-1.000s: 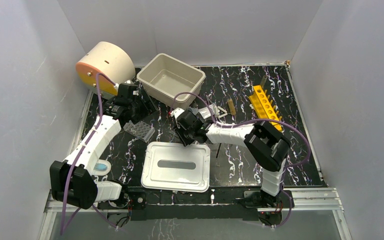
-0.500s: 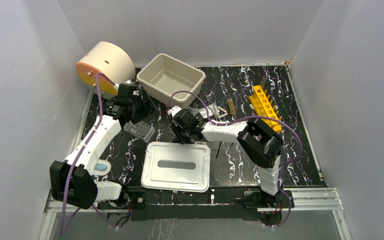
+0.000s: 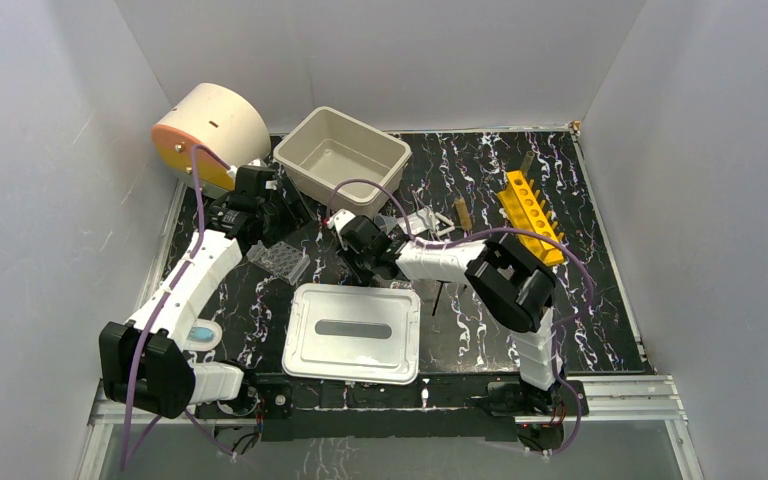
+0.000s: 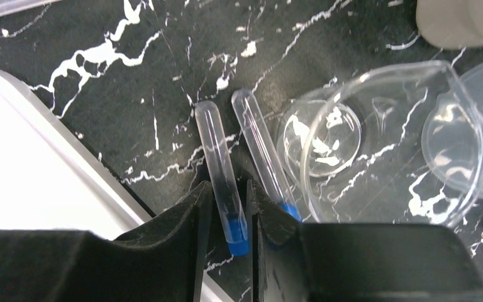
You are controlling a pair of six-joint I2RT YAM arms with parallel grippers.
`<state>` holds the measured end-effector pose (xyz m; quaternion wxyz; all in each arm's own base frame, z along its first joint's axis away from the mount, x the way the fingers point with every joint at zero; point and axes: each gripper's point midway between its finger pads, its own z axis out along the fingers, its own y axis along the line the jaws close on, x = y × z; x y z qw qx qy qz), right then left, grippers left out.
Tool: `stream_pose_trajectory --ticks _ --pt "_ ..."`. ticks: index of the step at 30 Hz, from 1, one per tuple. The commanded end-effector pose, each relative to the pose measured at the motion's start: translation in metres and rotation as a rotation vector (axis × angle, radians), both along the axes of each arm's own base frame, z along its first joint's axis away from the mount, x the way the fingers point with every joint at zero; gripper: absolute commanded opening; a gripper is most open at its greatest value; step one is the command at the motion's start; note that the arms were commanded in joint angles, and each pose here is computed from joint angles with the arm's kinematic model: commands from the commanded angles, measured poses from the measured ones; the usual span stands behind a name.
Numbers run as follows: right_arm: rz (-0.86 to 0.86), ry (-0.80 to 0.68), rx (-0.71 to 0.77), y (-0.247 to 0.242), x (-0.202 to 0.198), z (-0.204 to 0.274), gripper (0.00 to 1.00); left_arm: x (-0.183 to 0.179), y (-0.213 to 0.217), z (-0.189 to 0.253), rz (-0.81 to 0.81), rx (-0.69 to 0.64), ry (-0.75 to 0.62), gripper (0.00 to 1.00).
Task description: Organize the chemistry lab equipment
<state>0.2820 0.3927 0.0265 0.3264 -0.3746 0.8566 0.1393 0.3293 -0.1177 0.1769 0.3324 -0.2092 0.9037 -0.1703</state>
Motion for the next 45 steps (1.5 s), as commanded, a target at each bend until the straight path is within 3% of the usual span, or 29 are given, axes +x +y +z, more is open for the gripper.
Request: stream_pose_trajectory --ticks 1,6,12,18,22,30,32,34,36,37,39,42,45 --pt "0.052 -0.041 -0.032 0.012 0.008 -0.005 0.33 0.002 0.008 0.019 0.027 0.013 -0.041 0.71" --pt "0.070 -0.048 -0.081 0.017 0.011 -0.012 0.31 0.001 0.013 0.022 0.048 0.020 -0.046 0.72" --pt "0.053 -0.049 -0.105 0.018 0.014 -0.009 0.18 -0.002 0.025 0.029 0.101 0.058 -0.055 0.73" --pt "0.051 -0.065 0.033 0.042 0.017 0.042 0.17 -0.011 0.058 0.040 0.268 0.142 -0.064 0.74" --pt "0.043 -0.092 0.152 0.055 0.019 0.092 0.17 -0.012 0.060 0.055 0.283 0.128 -0.108 0.75" --pt "-0.060 -0.049 0.434 0.066 0.033 0.191 0.18 -0.005 0.026 0.086 0.183 -0.046 -0.172 0.76" --pt "-0.154 0.014 0.612 0.053 0.055 0.239 0.18 -0.004 0.012 0.103 0.122 -0.112 -0.209 0.78" --pt "-0.206 0.061 0.725 0.042 0.067 0.267 0.19 -0.003 -0.011 0.120 0.008 -0.199 -0.264 0.82" --pt "-0.309 0.163 0.903 0.019 0.085 0.299 0.19 -0.003 -0.058 0.146 -0.228 -0.380 -0.364 0.88" --pt "-0.351 0.220 0.973 0.009 0.089 0.306 0.20 -0.003 -0.069 0.142 -0.291 -0.419 -0.353 0.93" --pt "-0.386 0.302 1.090 -0.003 0.094 0.315 0.21 -0.003 -0.076 0.135 -0.338 -0.423 -0.320 0.95" --pt "-0.399 0.404 1.153 -0.002 0.092 0.319 0.21 -0.003 -0.113 0.143 -0.488 -0.596 -0.282 0.94" --pt "-0.402 0.446 1.170 0.000 0.089 0.318 0.21 0.006 -0.124 0.146 -0.484 -0.636 -0.295 0.90"
